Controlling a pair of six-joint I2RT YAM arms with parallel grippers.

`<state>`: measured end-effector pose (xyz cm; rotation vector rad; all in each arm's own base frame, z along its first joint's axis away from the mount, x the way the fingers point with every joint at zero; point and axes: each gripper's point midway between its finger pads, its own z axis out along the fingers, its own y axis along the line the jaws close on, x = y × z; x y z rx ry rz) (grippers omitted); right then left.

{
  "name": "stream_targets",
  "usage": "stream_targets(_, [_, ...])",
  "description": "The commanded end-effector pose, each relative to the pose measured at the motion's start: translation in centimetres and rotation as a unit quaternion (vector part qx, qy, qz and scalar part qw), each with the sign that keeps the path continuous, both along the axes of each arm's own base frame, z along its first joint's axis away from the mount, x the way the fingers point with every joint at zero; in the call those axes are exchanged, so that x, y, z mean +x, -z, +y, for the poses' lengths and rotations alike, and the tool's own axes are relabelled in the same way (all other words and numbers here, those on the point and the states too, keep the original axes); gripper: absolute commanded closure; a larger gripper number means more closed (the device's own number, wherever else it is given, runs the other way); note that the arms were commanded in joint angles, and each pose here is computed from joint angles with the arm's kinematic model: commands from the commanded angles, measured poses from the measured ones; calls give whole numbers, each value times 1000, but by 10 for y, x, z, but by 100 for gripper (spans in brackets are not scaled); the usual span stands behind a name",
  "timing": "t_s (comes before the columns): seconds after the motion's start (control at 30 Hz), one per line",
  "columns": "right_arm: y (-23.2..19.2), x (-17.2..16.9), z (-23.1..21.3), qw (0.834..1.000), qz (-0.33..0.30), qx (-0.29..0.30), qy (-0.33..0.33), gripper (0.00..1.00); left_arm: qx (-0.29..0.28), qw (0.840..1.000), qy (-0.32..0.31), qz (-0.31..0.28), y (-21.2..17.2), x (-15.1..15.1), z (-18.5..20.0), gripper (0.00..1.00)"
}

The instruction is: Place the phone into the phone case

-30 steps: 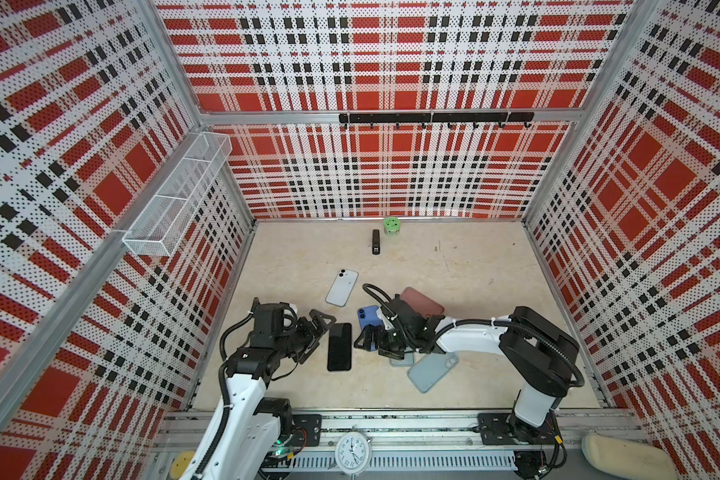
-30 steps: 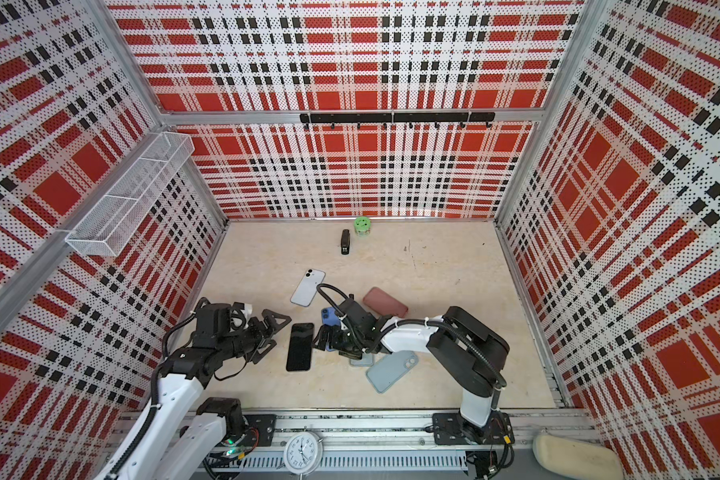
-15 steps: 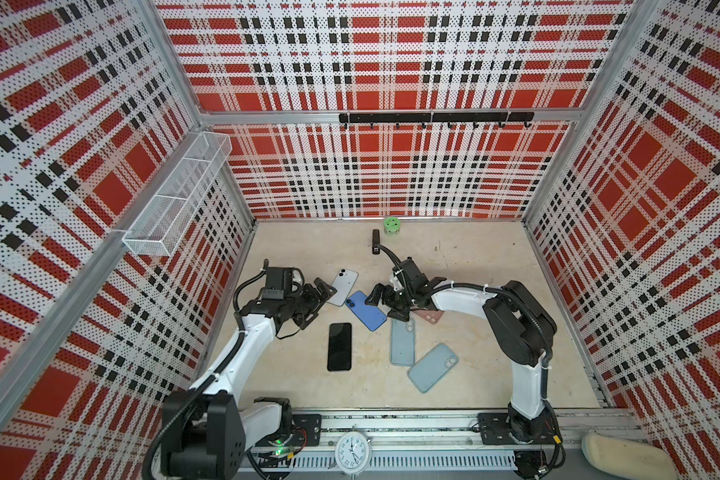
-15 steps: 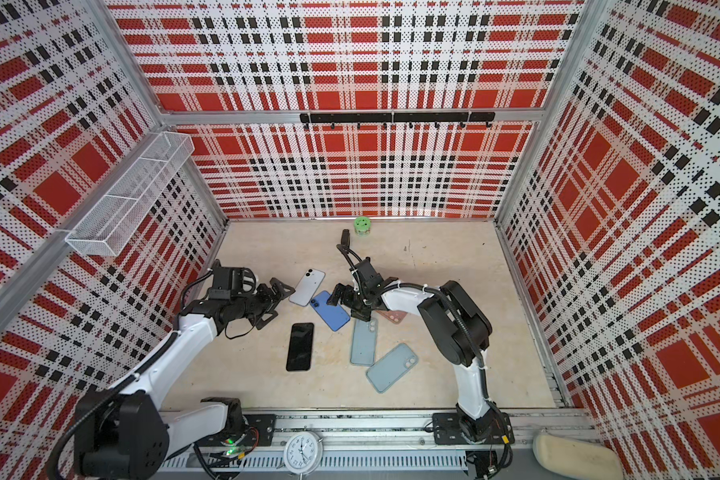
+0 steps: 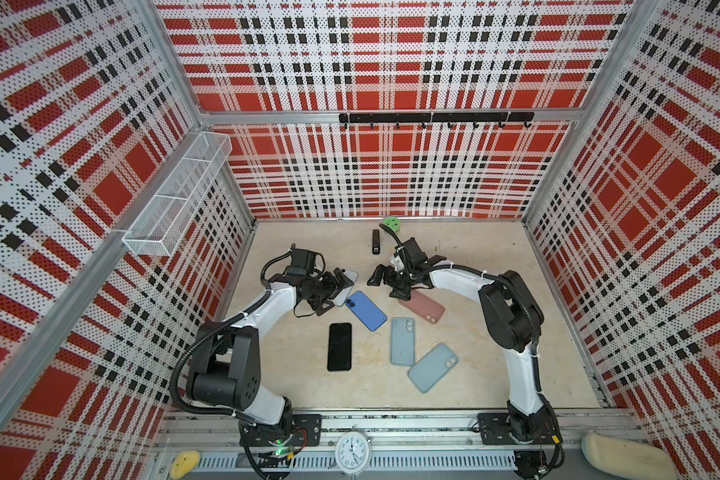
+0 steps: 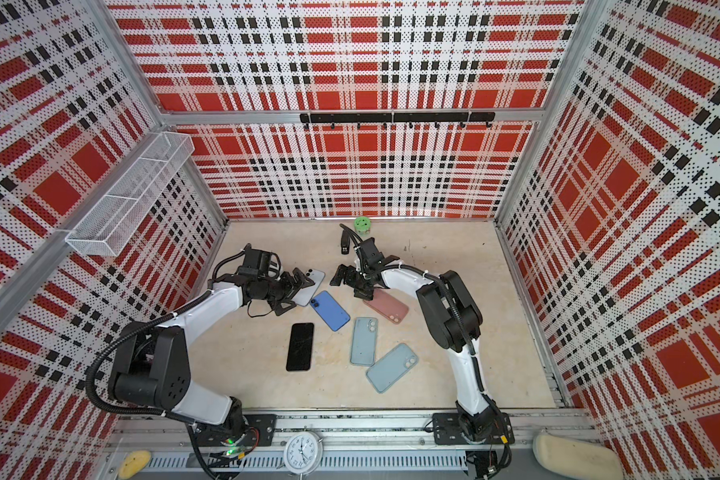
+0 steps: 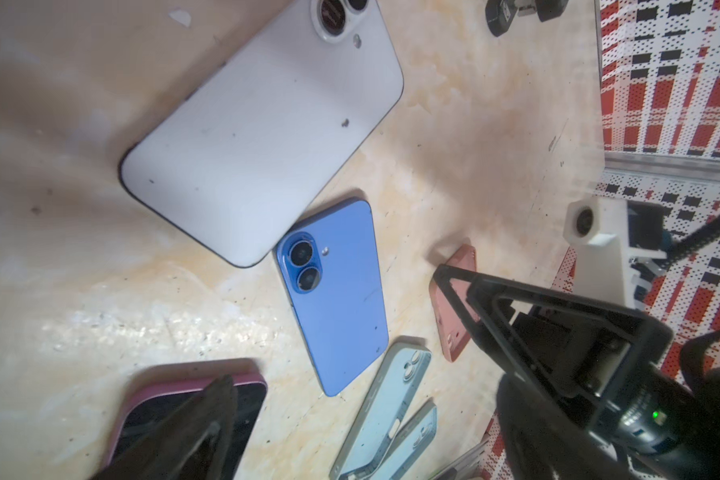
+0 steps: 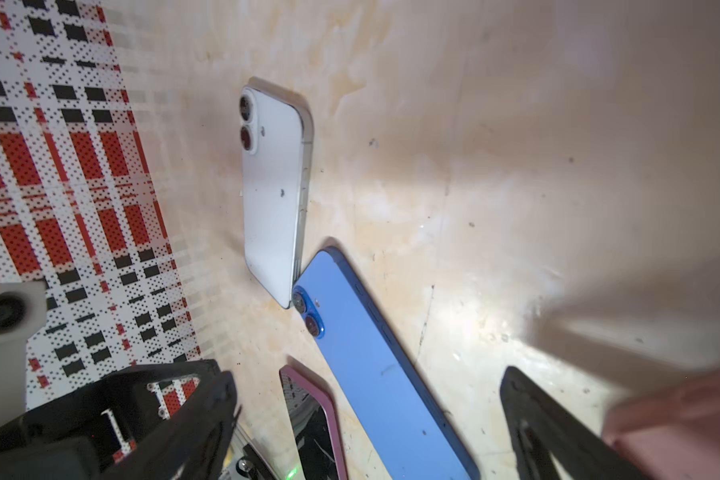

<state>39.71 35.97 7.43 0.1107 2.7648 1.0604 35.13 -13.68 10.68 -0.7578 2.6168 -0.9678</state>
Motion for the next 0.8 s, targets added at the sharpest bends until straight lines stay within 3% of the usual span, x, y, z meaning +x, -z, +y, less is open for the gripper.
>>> stream_targets(0.0, [5,10,10,999,-23,-1,-49,0,11,998,-57,4,-2,-9,21,0])
stream_targets(0.17, [18,15,28,996,-24,20,-81,0,49,993,-105,-2,-1,-32,56,0])
stream_targets(0.4, [25,11,43,994,-26,21,-99,0,60,992,-109,-24,-16,-44,64,1])
stream_targets(0.77, [41,-35,91,989,-7,29,-142,0,60,990,-120,-40,-25,-57,86,1])
